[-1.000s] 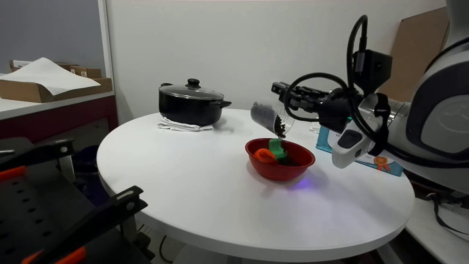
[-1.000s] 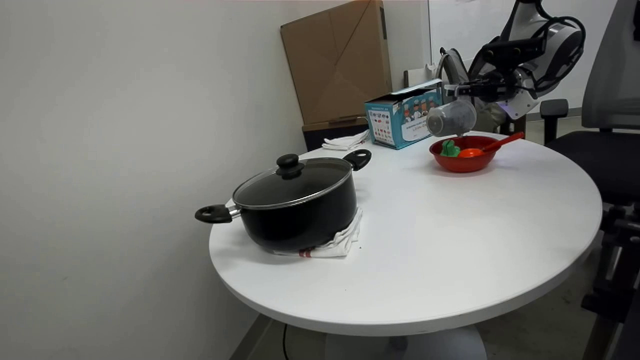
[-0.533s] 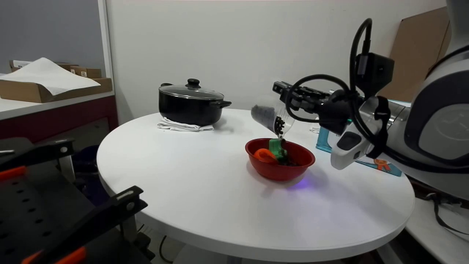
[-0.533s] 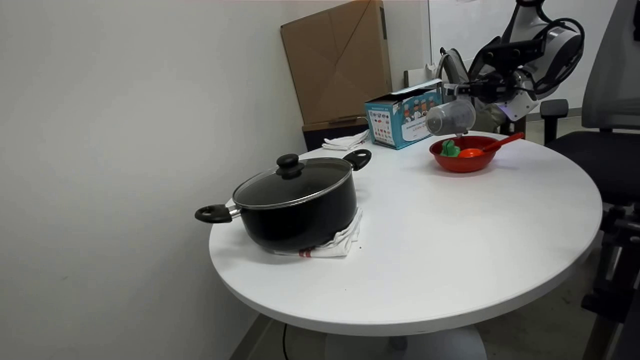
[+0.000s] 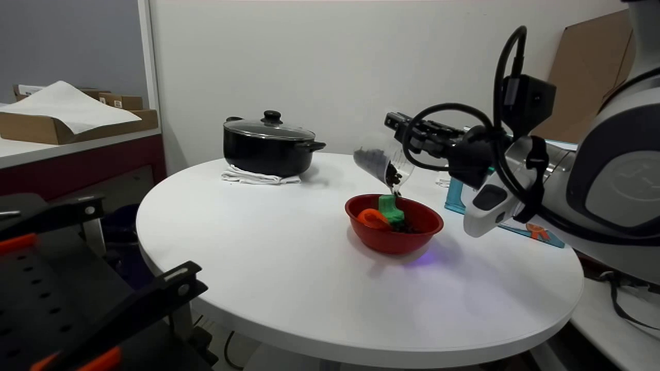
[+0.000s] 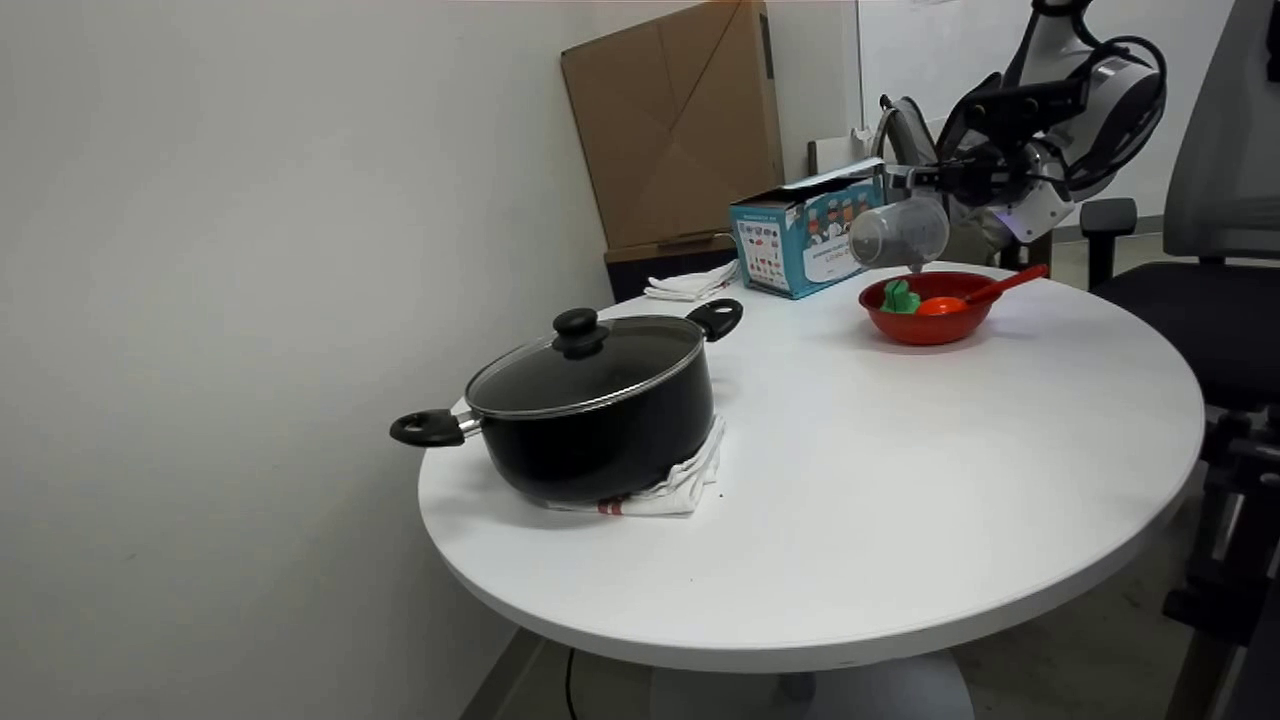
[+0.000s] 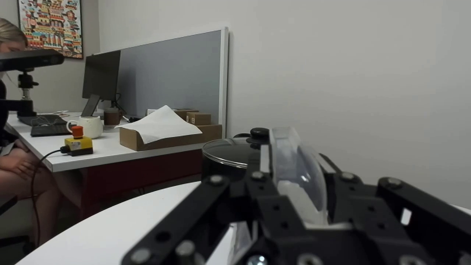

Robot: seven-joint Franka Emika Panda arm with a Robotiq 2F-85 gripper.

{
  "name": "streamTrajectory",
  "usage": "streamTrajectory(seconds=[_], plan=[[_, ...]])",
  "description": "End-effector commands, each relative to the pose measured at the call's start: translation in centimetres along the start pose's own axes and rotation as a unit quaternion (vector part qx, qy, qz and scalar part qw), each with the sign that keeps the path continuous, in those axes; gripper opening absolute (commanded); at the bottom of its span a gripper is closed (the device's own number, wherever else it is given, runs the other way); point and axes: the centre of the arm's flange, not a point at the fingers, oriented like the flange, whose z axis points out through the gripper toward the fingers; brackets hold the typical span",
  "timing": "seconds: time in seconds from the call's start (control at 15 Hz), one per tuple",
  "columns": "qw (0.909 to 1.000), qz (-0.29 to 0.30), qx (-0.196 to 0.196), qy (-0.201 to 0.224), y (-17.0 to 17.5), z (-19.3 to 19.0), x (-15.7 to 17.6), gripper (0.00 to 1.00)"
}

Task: Pour some of the contents in the clear jug into the red bowl

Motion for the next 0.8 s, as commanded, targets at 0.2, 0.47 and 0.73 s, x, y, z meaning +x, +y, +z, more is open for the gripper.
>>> streamTrajectory(seconds=[0.2,0.47,0.73], plan=[[0.9996,0.003,0.001,-0.029,-1.06,-0.27,-0.03,0.11],[0.9993,0.008,0.002,-0.037,-0.98,-0.09,0.44,0.11],[0.9994,0.01,0.007,-0.031,-0.97,-0.15,0.56,0.11]])
